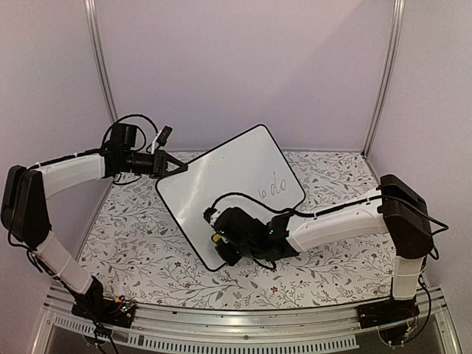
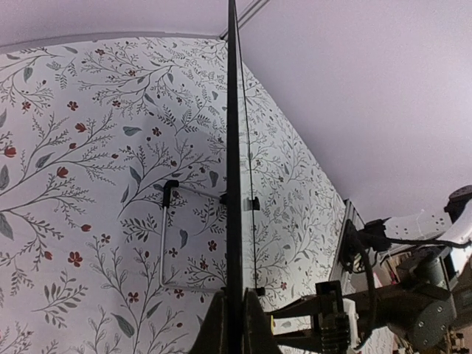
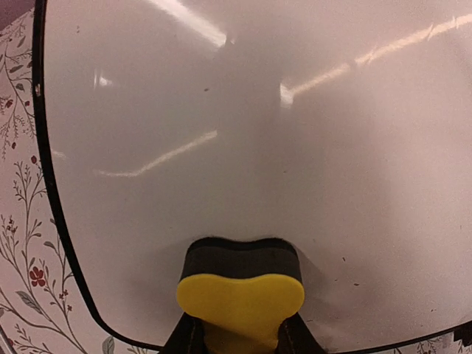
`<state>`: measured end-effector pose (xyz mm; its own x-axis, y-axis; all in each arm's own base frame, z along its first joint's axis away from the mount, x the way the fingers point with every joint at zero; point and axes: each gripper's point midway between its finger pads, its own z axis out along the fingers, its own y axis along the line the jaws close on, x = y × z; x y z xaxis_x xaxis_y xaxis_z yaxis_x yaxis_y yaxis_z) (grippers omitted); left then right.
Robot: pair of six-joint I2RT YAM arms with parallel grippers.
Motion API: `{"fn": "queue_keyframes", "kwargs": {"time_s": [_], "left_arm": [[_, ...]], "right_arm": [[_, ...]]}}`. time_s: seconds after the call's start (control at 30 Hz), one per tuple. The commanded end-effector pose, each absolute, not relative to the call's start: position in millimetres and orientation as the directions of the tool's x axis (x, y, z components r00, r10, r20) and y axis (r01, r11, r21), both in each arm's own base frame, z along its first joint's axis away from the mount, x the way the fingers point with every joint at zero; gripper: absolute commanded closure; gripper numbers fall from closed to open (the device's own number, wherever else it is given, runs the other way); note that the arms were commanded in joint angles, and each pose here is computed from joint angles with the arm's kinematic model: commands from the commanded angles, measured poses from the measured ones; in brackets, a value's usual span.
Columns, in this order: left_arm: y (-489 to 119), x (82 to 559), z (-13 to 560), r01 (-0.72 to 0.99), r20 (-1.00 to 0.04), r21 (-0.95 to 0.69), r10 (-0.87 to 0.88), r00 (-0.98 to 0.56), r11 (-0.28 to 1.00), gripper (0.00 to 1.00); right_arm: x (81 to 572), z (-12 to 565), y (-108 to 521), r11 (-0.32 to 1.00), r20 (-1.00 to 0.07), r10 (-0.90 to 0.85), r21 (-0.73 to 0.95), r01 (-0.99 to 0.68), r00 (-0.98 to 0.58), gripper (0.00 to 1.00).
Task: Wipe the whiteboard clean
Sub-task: Erase the whiteboard at the center of the board.
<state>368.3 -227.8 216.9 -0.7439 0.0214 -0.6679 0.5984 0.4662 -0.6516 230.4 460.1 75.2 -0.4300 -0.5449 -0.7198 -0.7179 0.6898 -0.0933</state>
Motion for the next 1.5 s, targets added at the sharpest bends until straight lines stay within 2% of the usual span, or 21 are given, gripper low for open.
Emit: {"fn": "queue_keyframes", "kwargs": {"time_s": [0.0,0.6,0.97,1.2,1.47], "left_arm": [[-226.5,369.8,215.3,0.621,-0.689,-0.637,0.024,-0.725,0.457,1.00],[-228.2,366.8,218.9,0.636,-0.696,-0.636,0.032,-0.717,0.437,1.00],[-228.8,366.1,216.5,0.634,-0.691,-0.640,0.035,-0.722,0.434,1.00],[-229.2,365.9,215.8,0.635,-0.691,-0.641,0.037,-0.722,0.430,1.00],[-231.0,363.8,217.2,0.643,-0.693,-0.643,0.042,-0.720,0.417,1.00]], "right_arm": [[237.6,77.6,463.7,0.717,-0.716,-0.538,-0.111,-0.688,-0.445,1.00],[332.6,57.3,359.7,0.838,-0.680,-0.488,-0.190,-0.512,-0.547,1.00],[391.3,62.6,330.2,0.897,-0.701,-0.406,-0.184,-0.401,-0.586,1.00],[399.8,91.9,326.9,0.909,-0.738,-0.376,-0.178,-0.376,-0.560,1.00],[408.5,146.5,343.7,0.894,-0.825,-0.318,-0.097,-0.437,-0.468,1.00]]}}
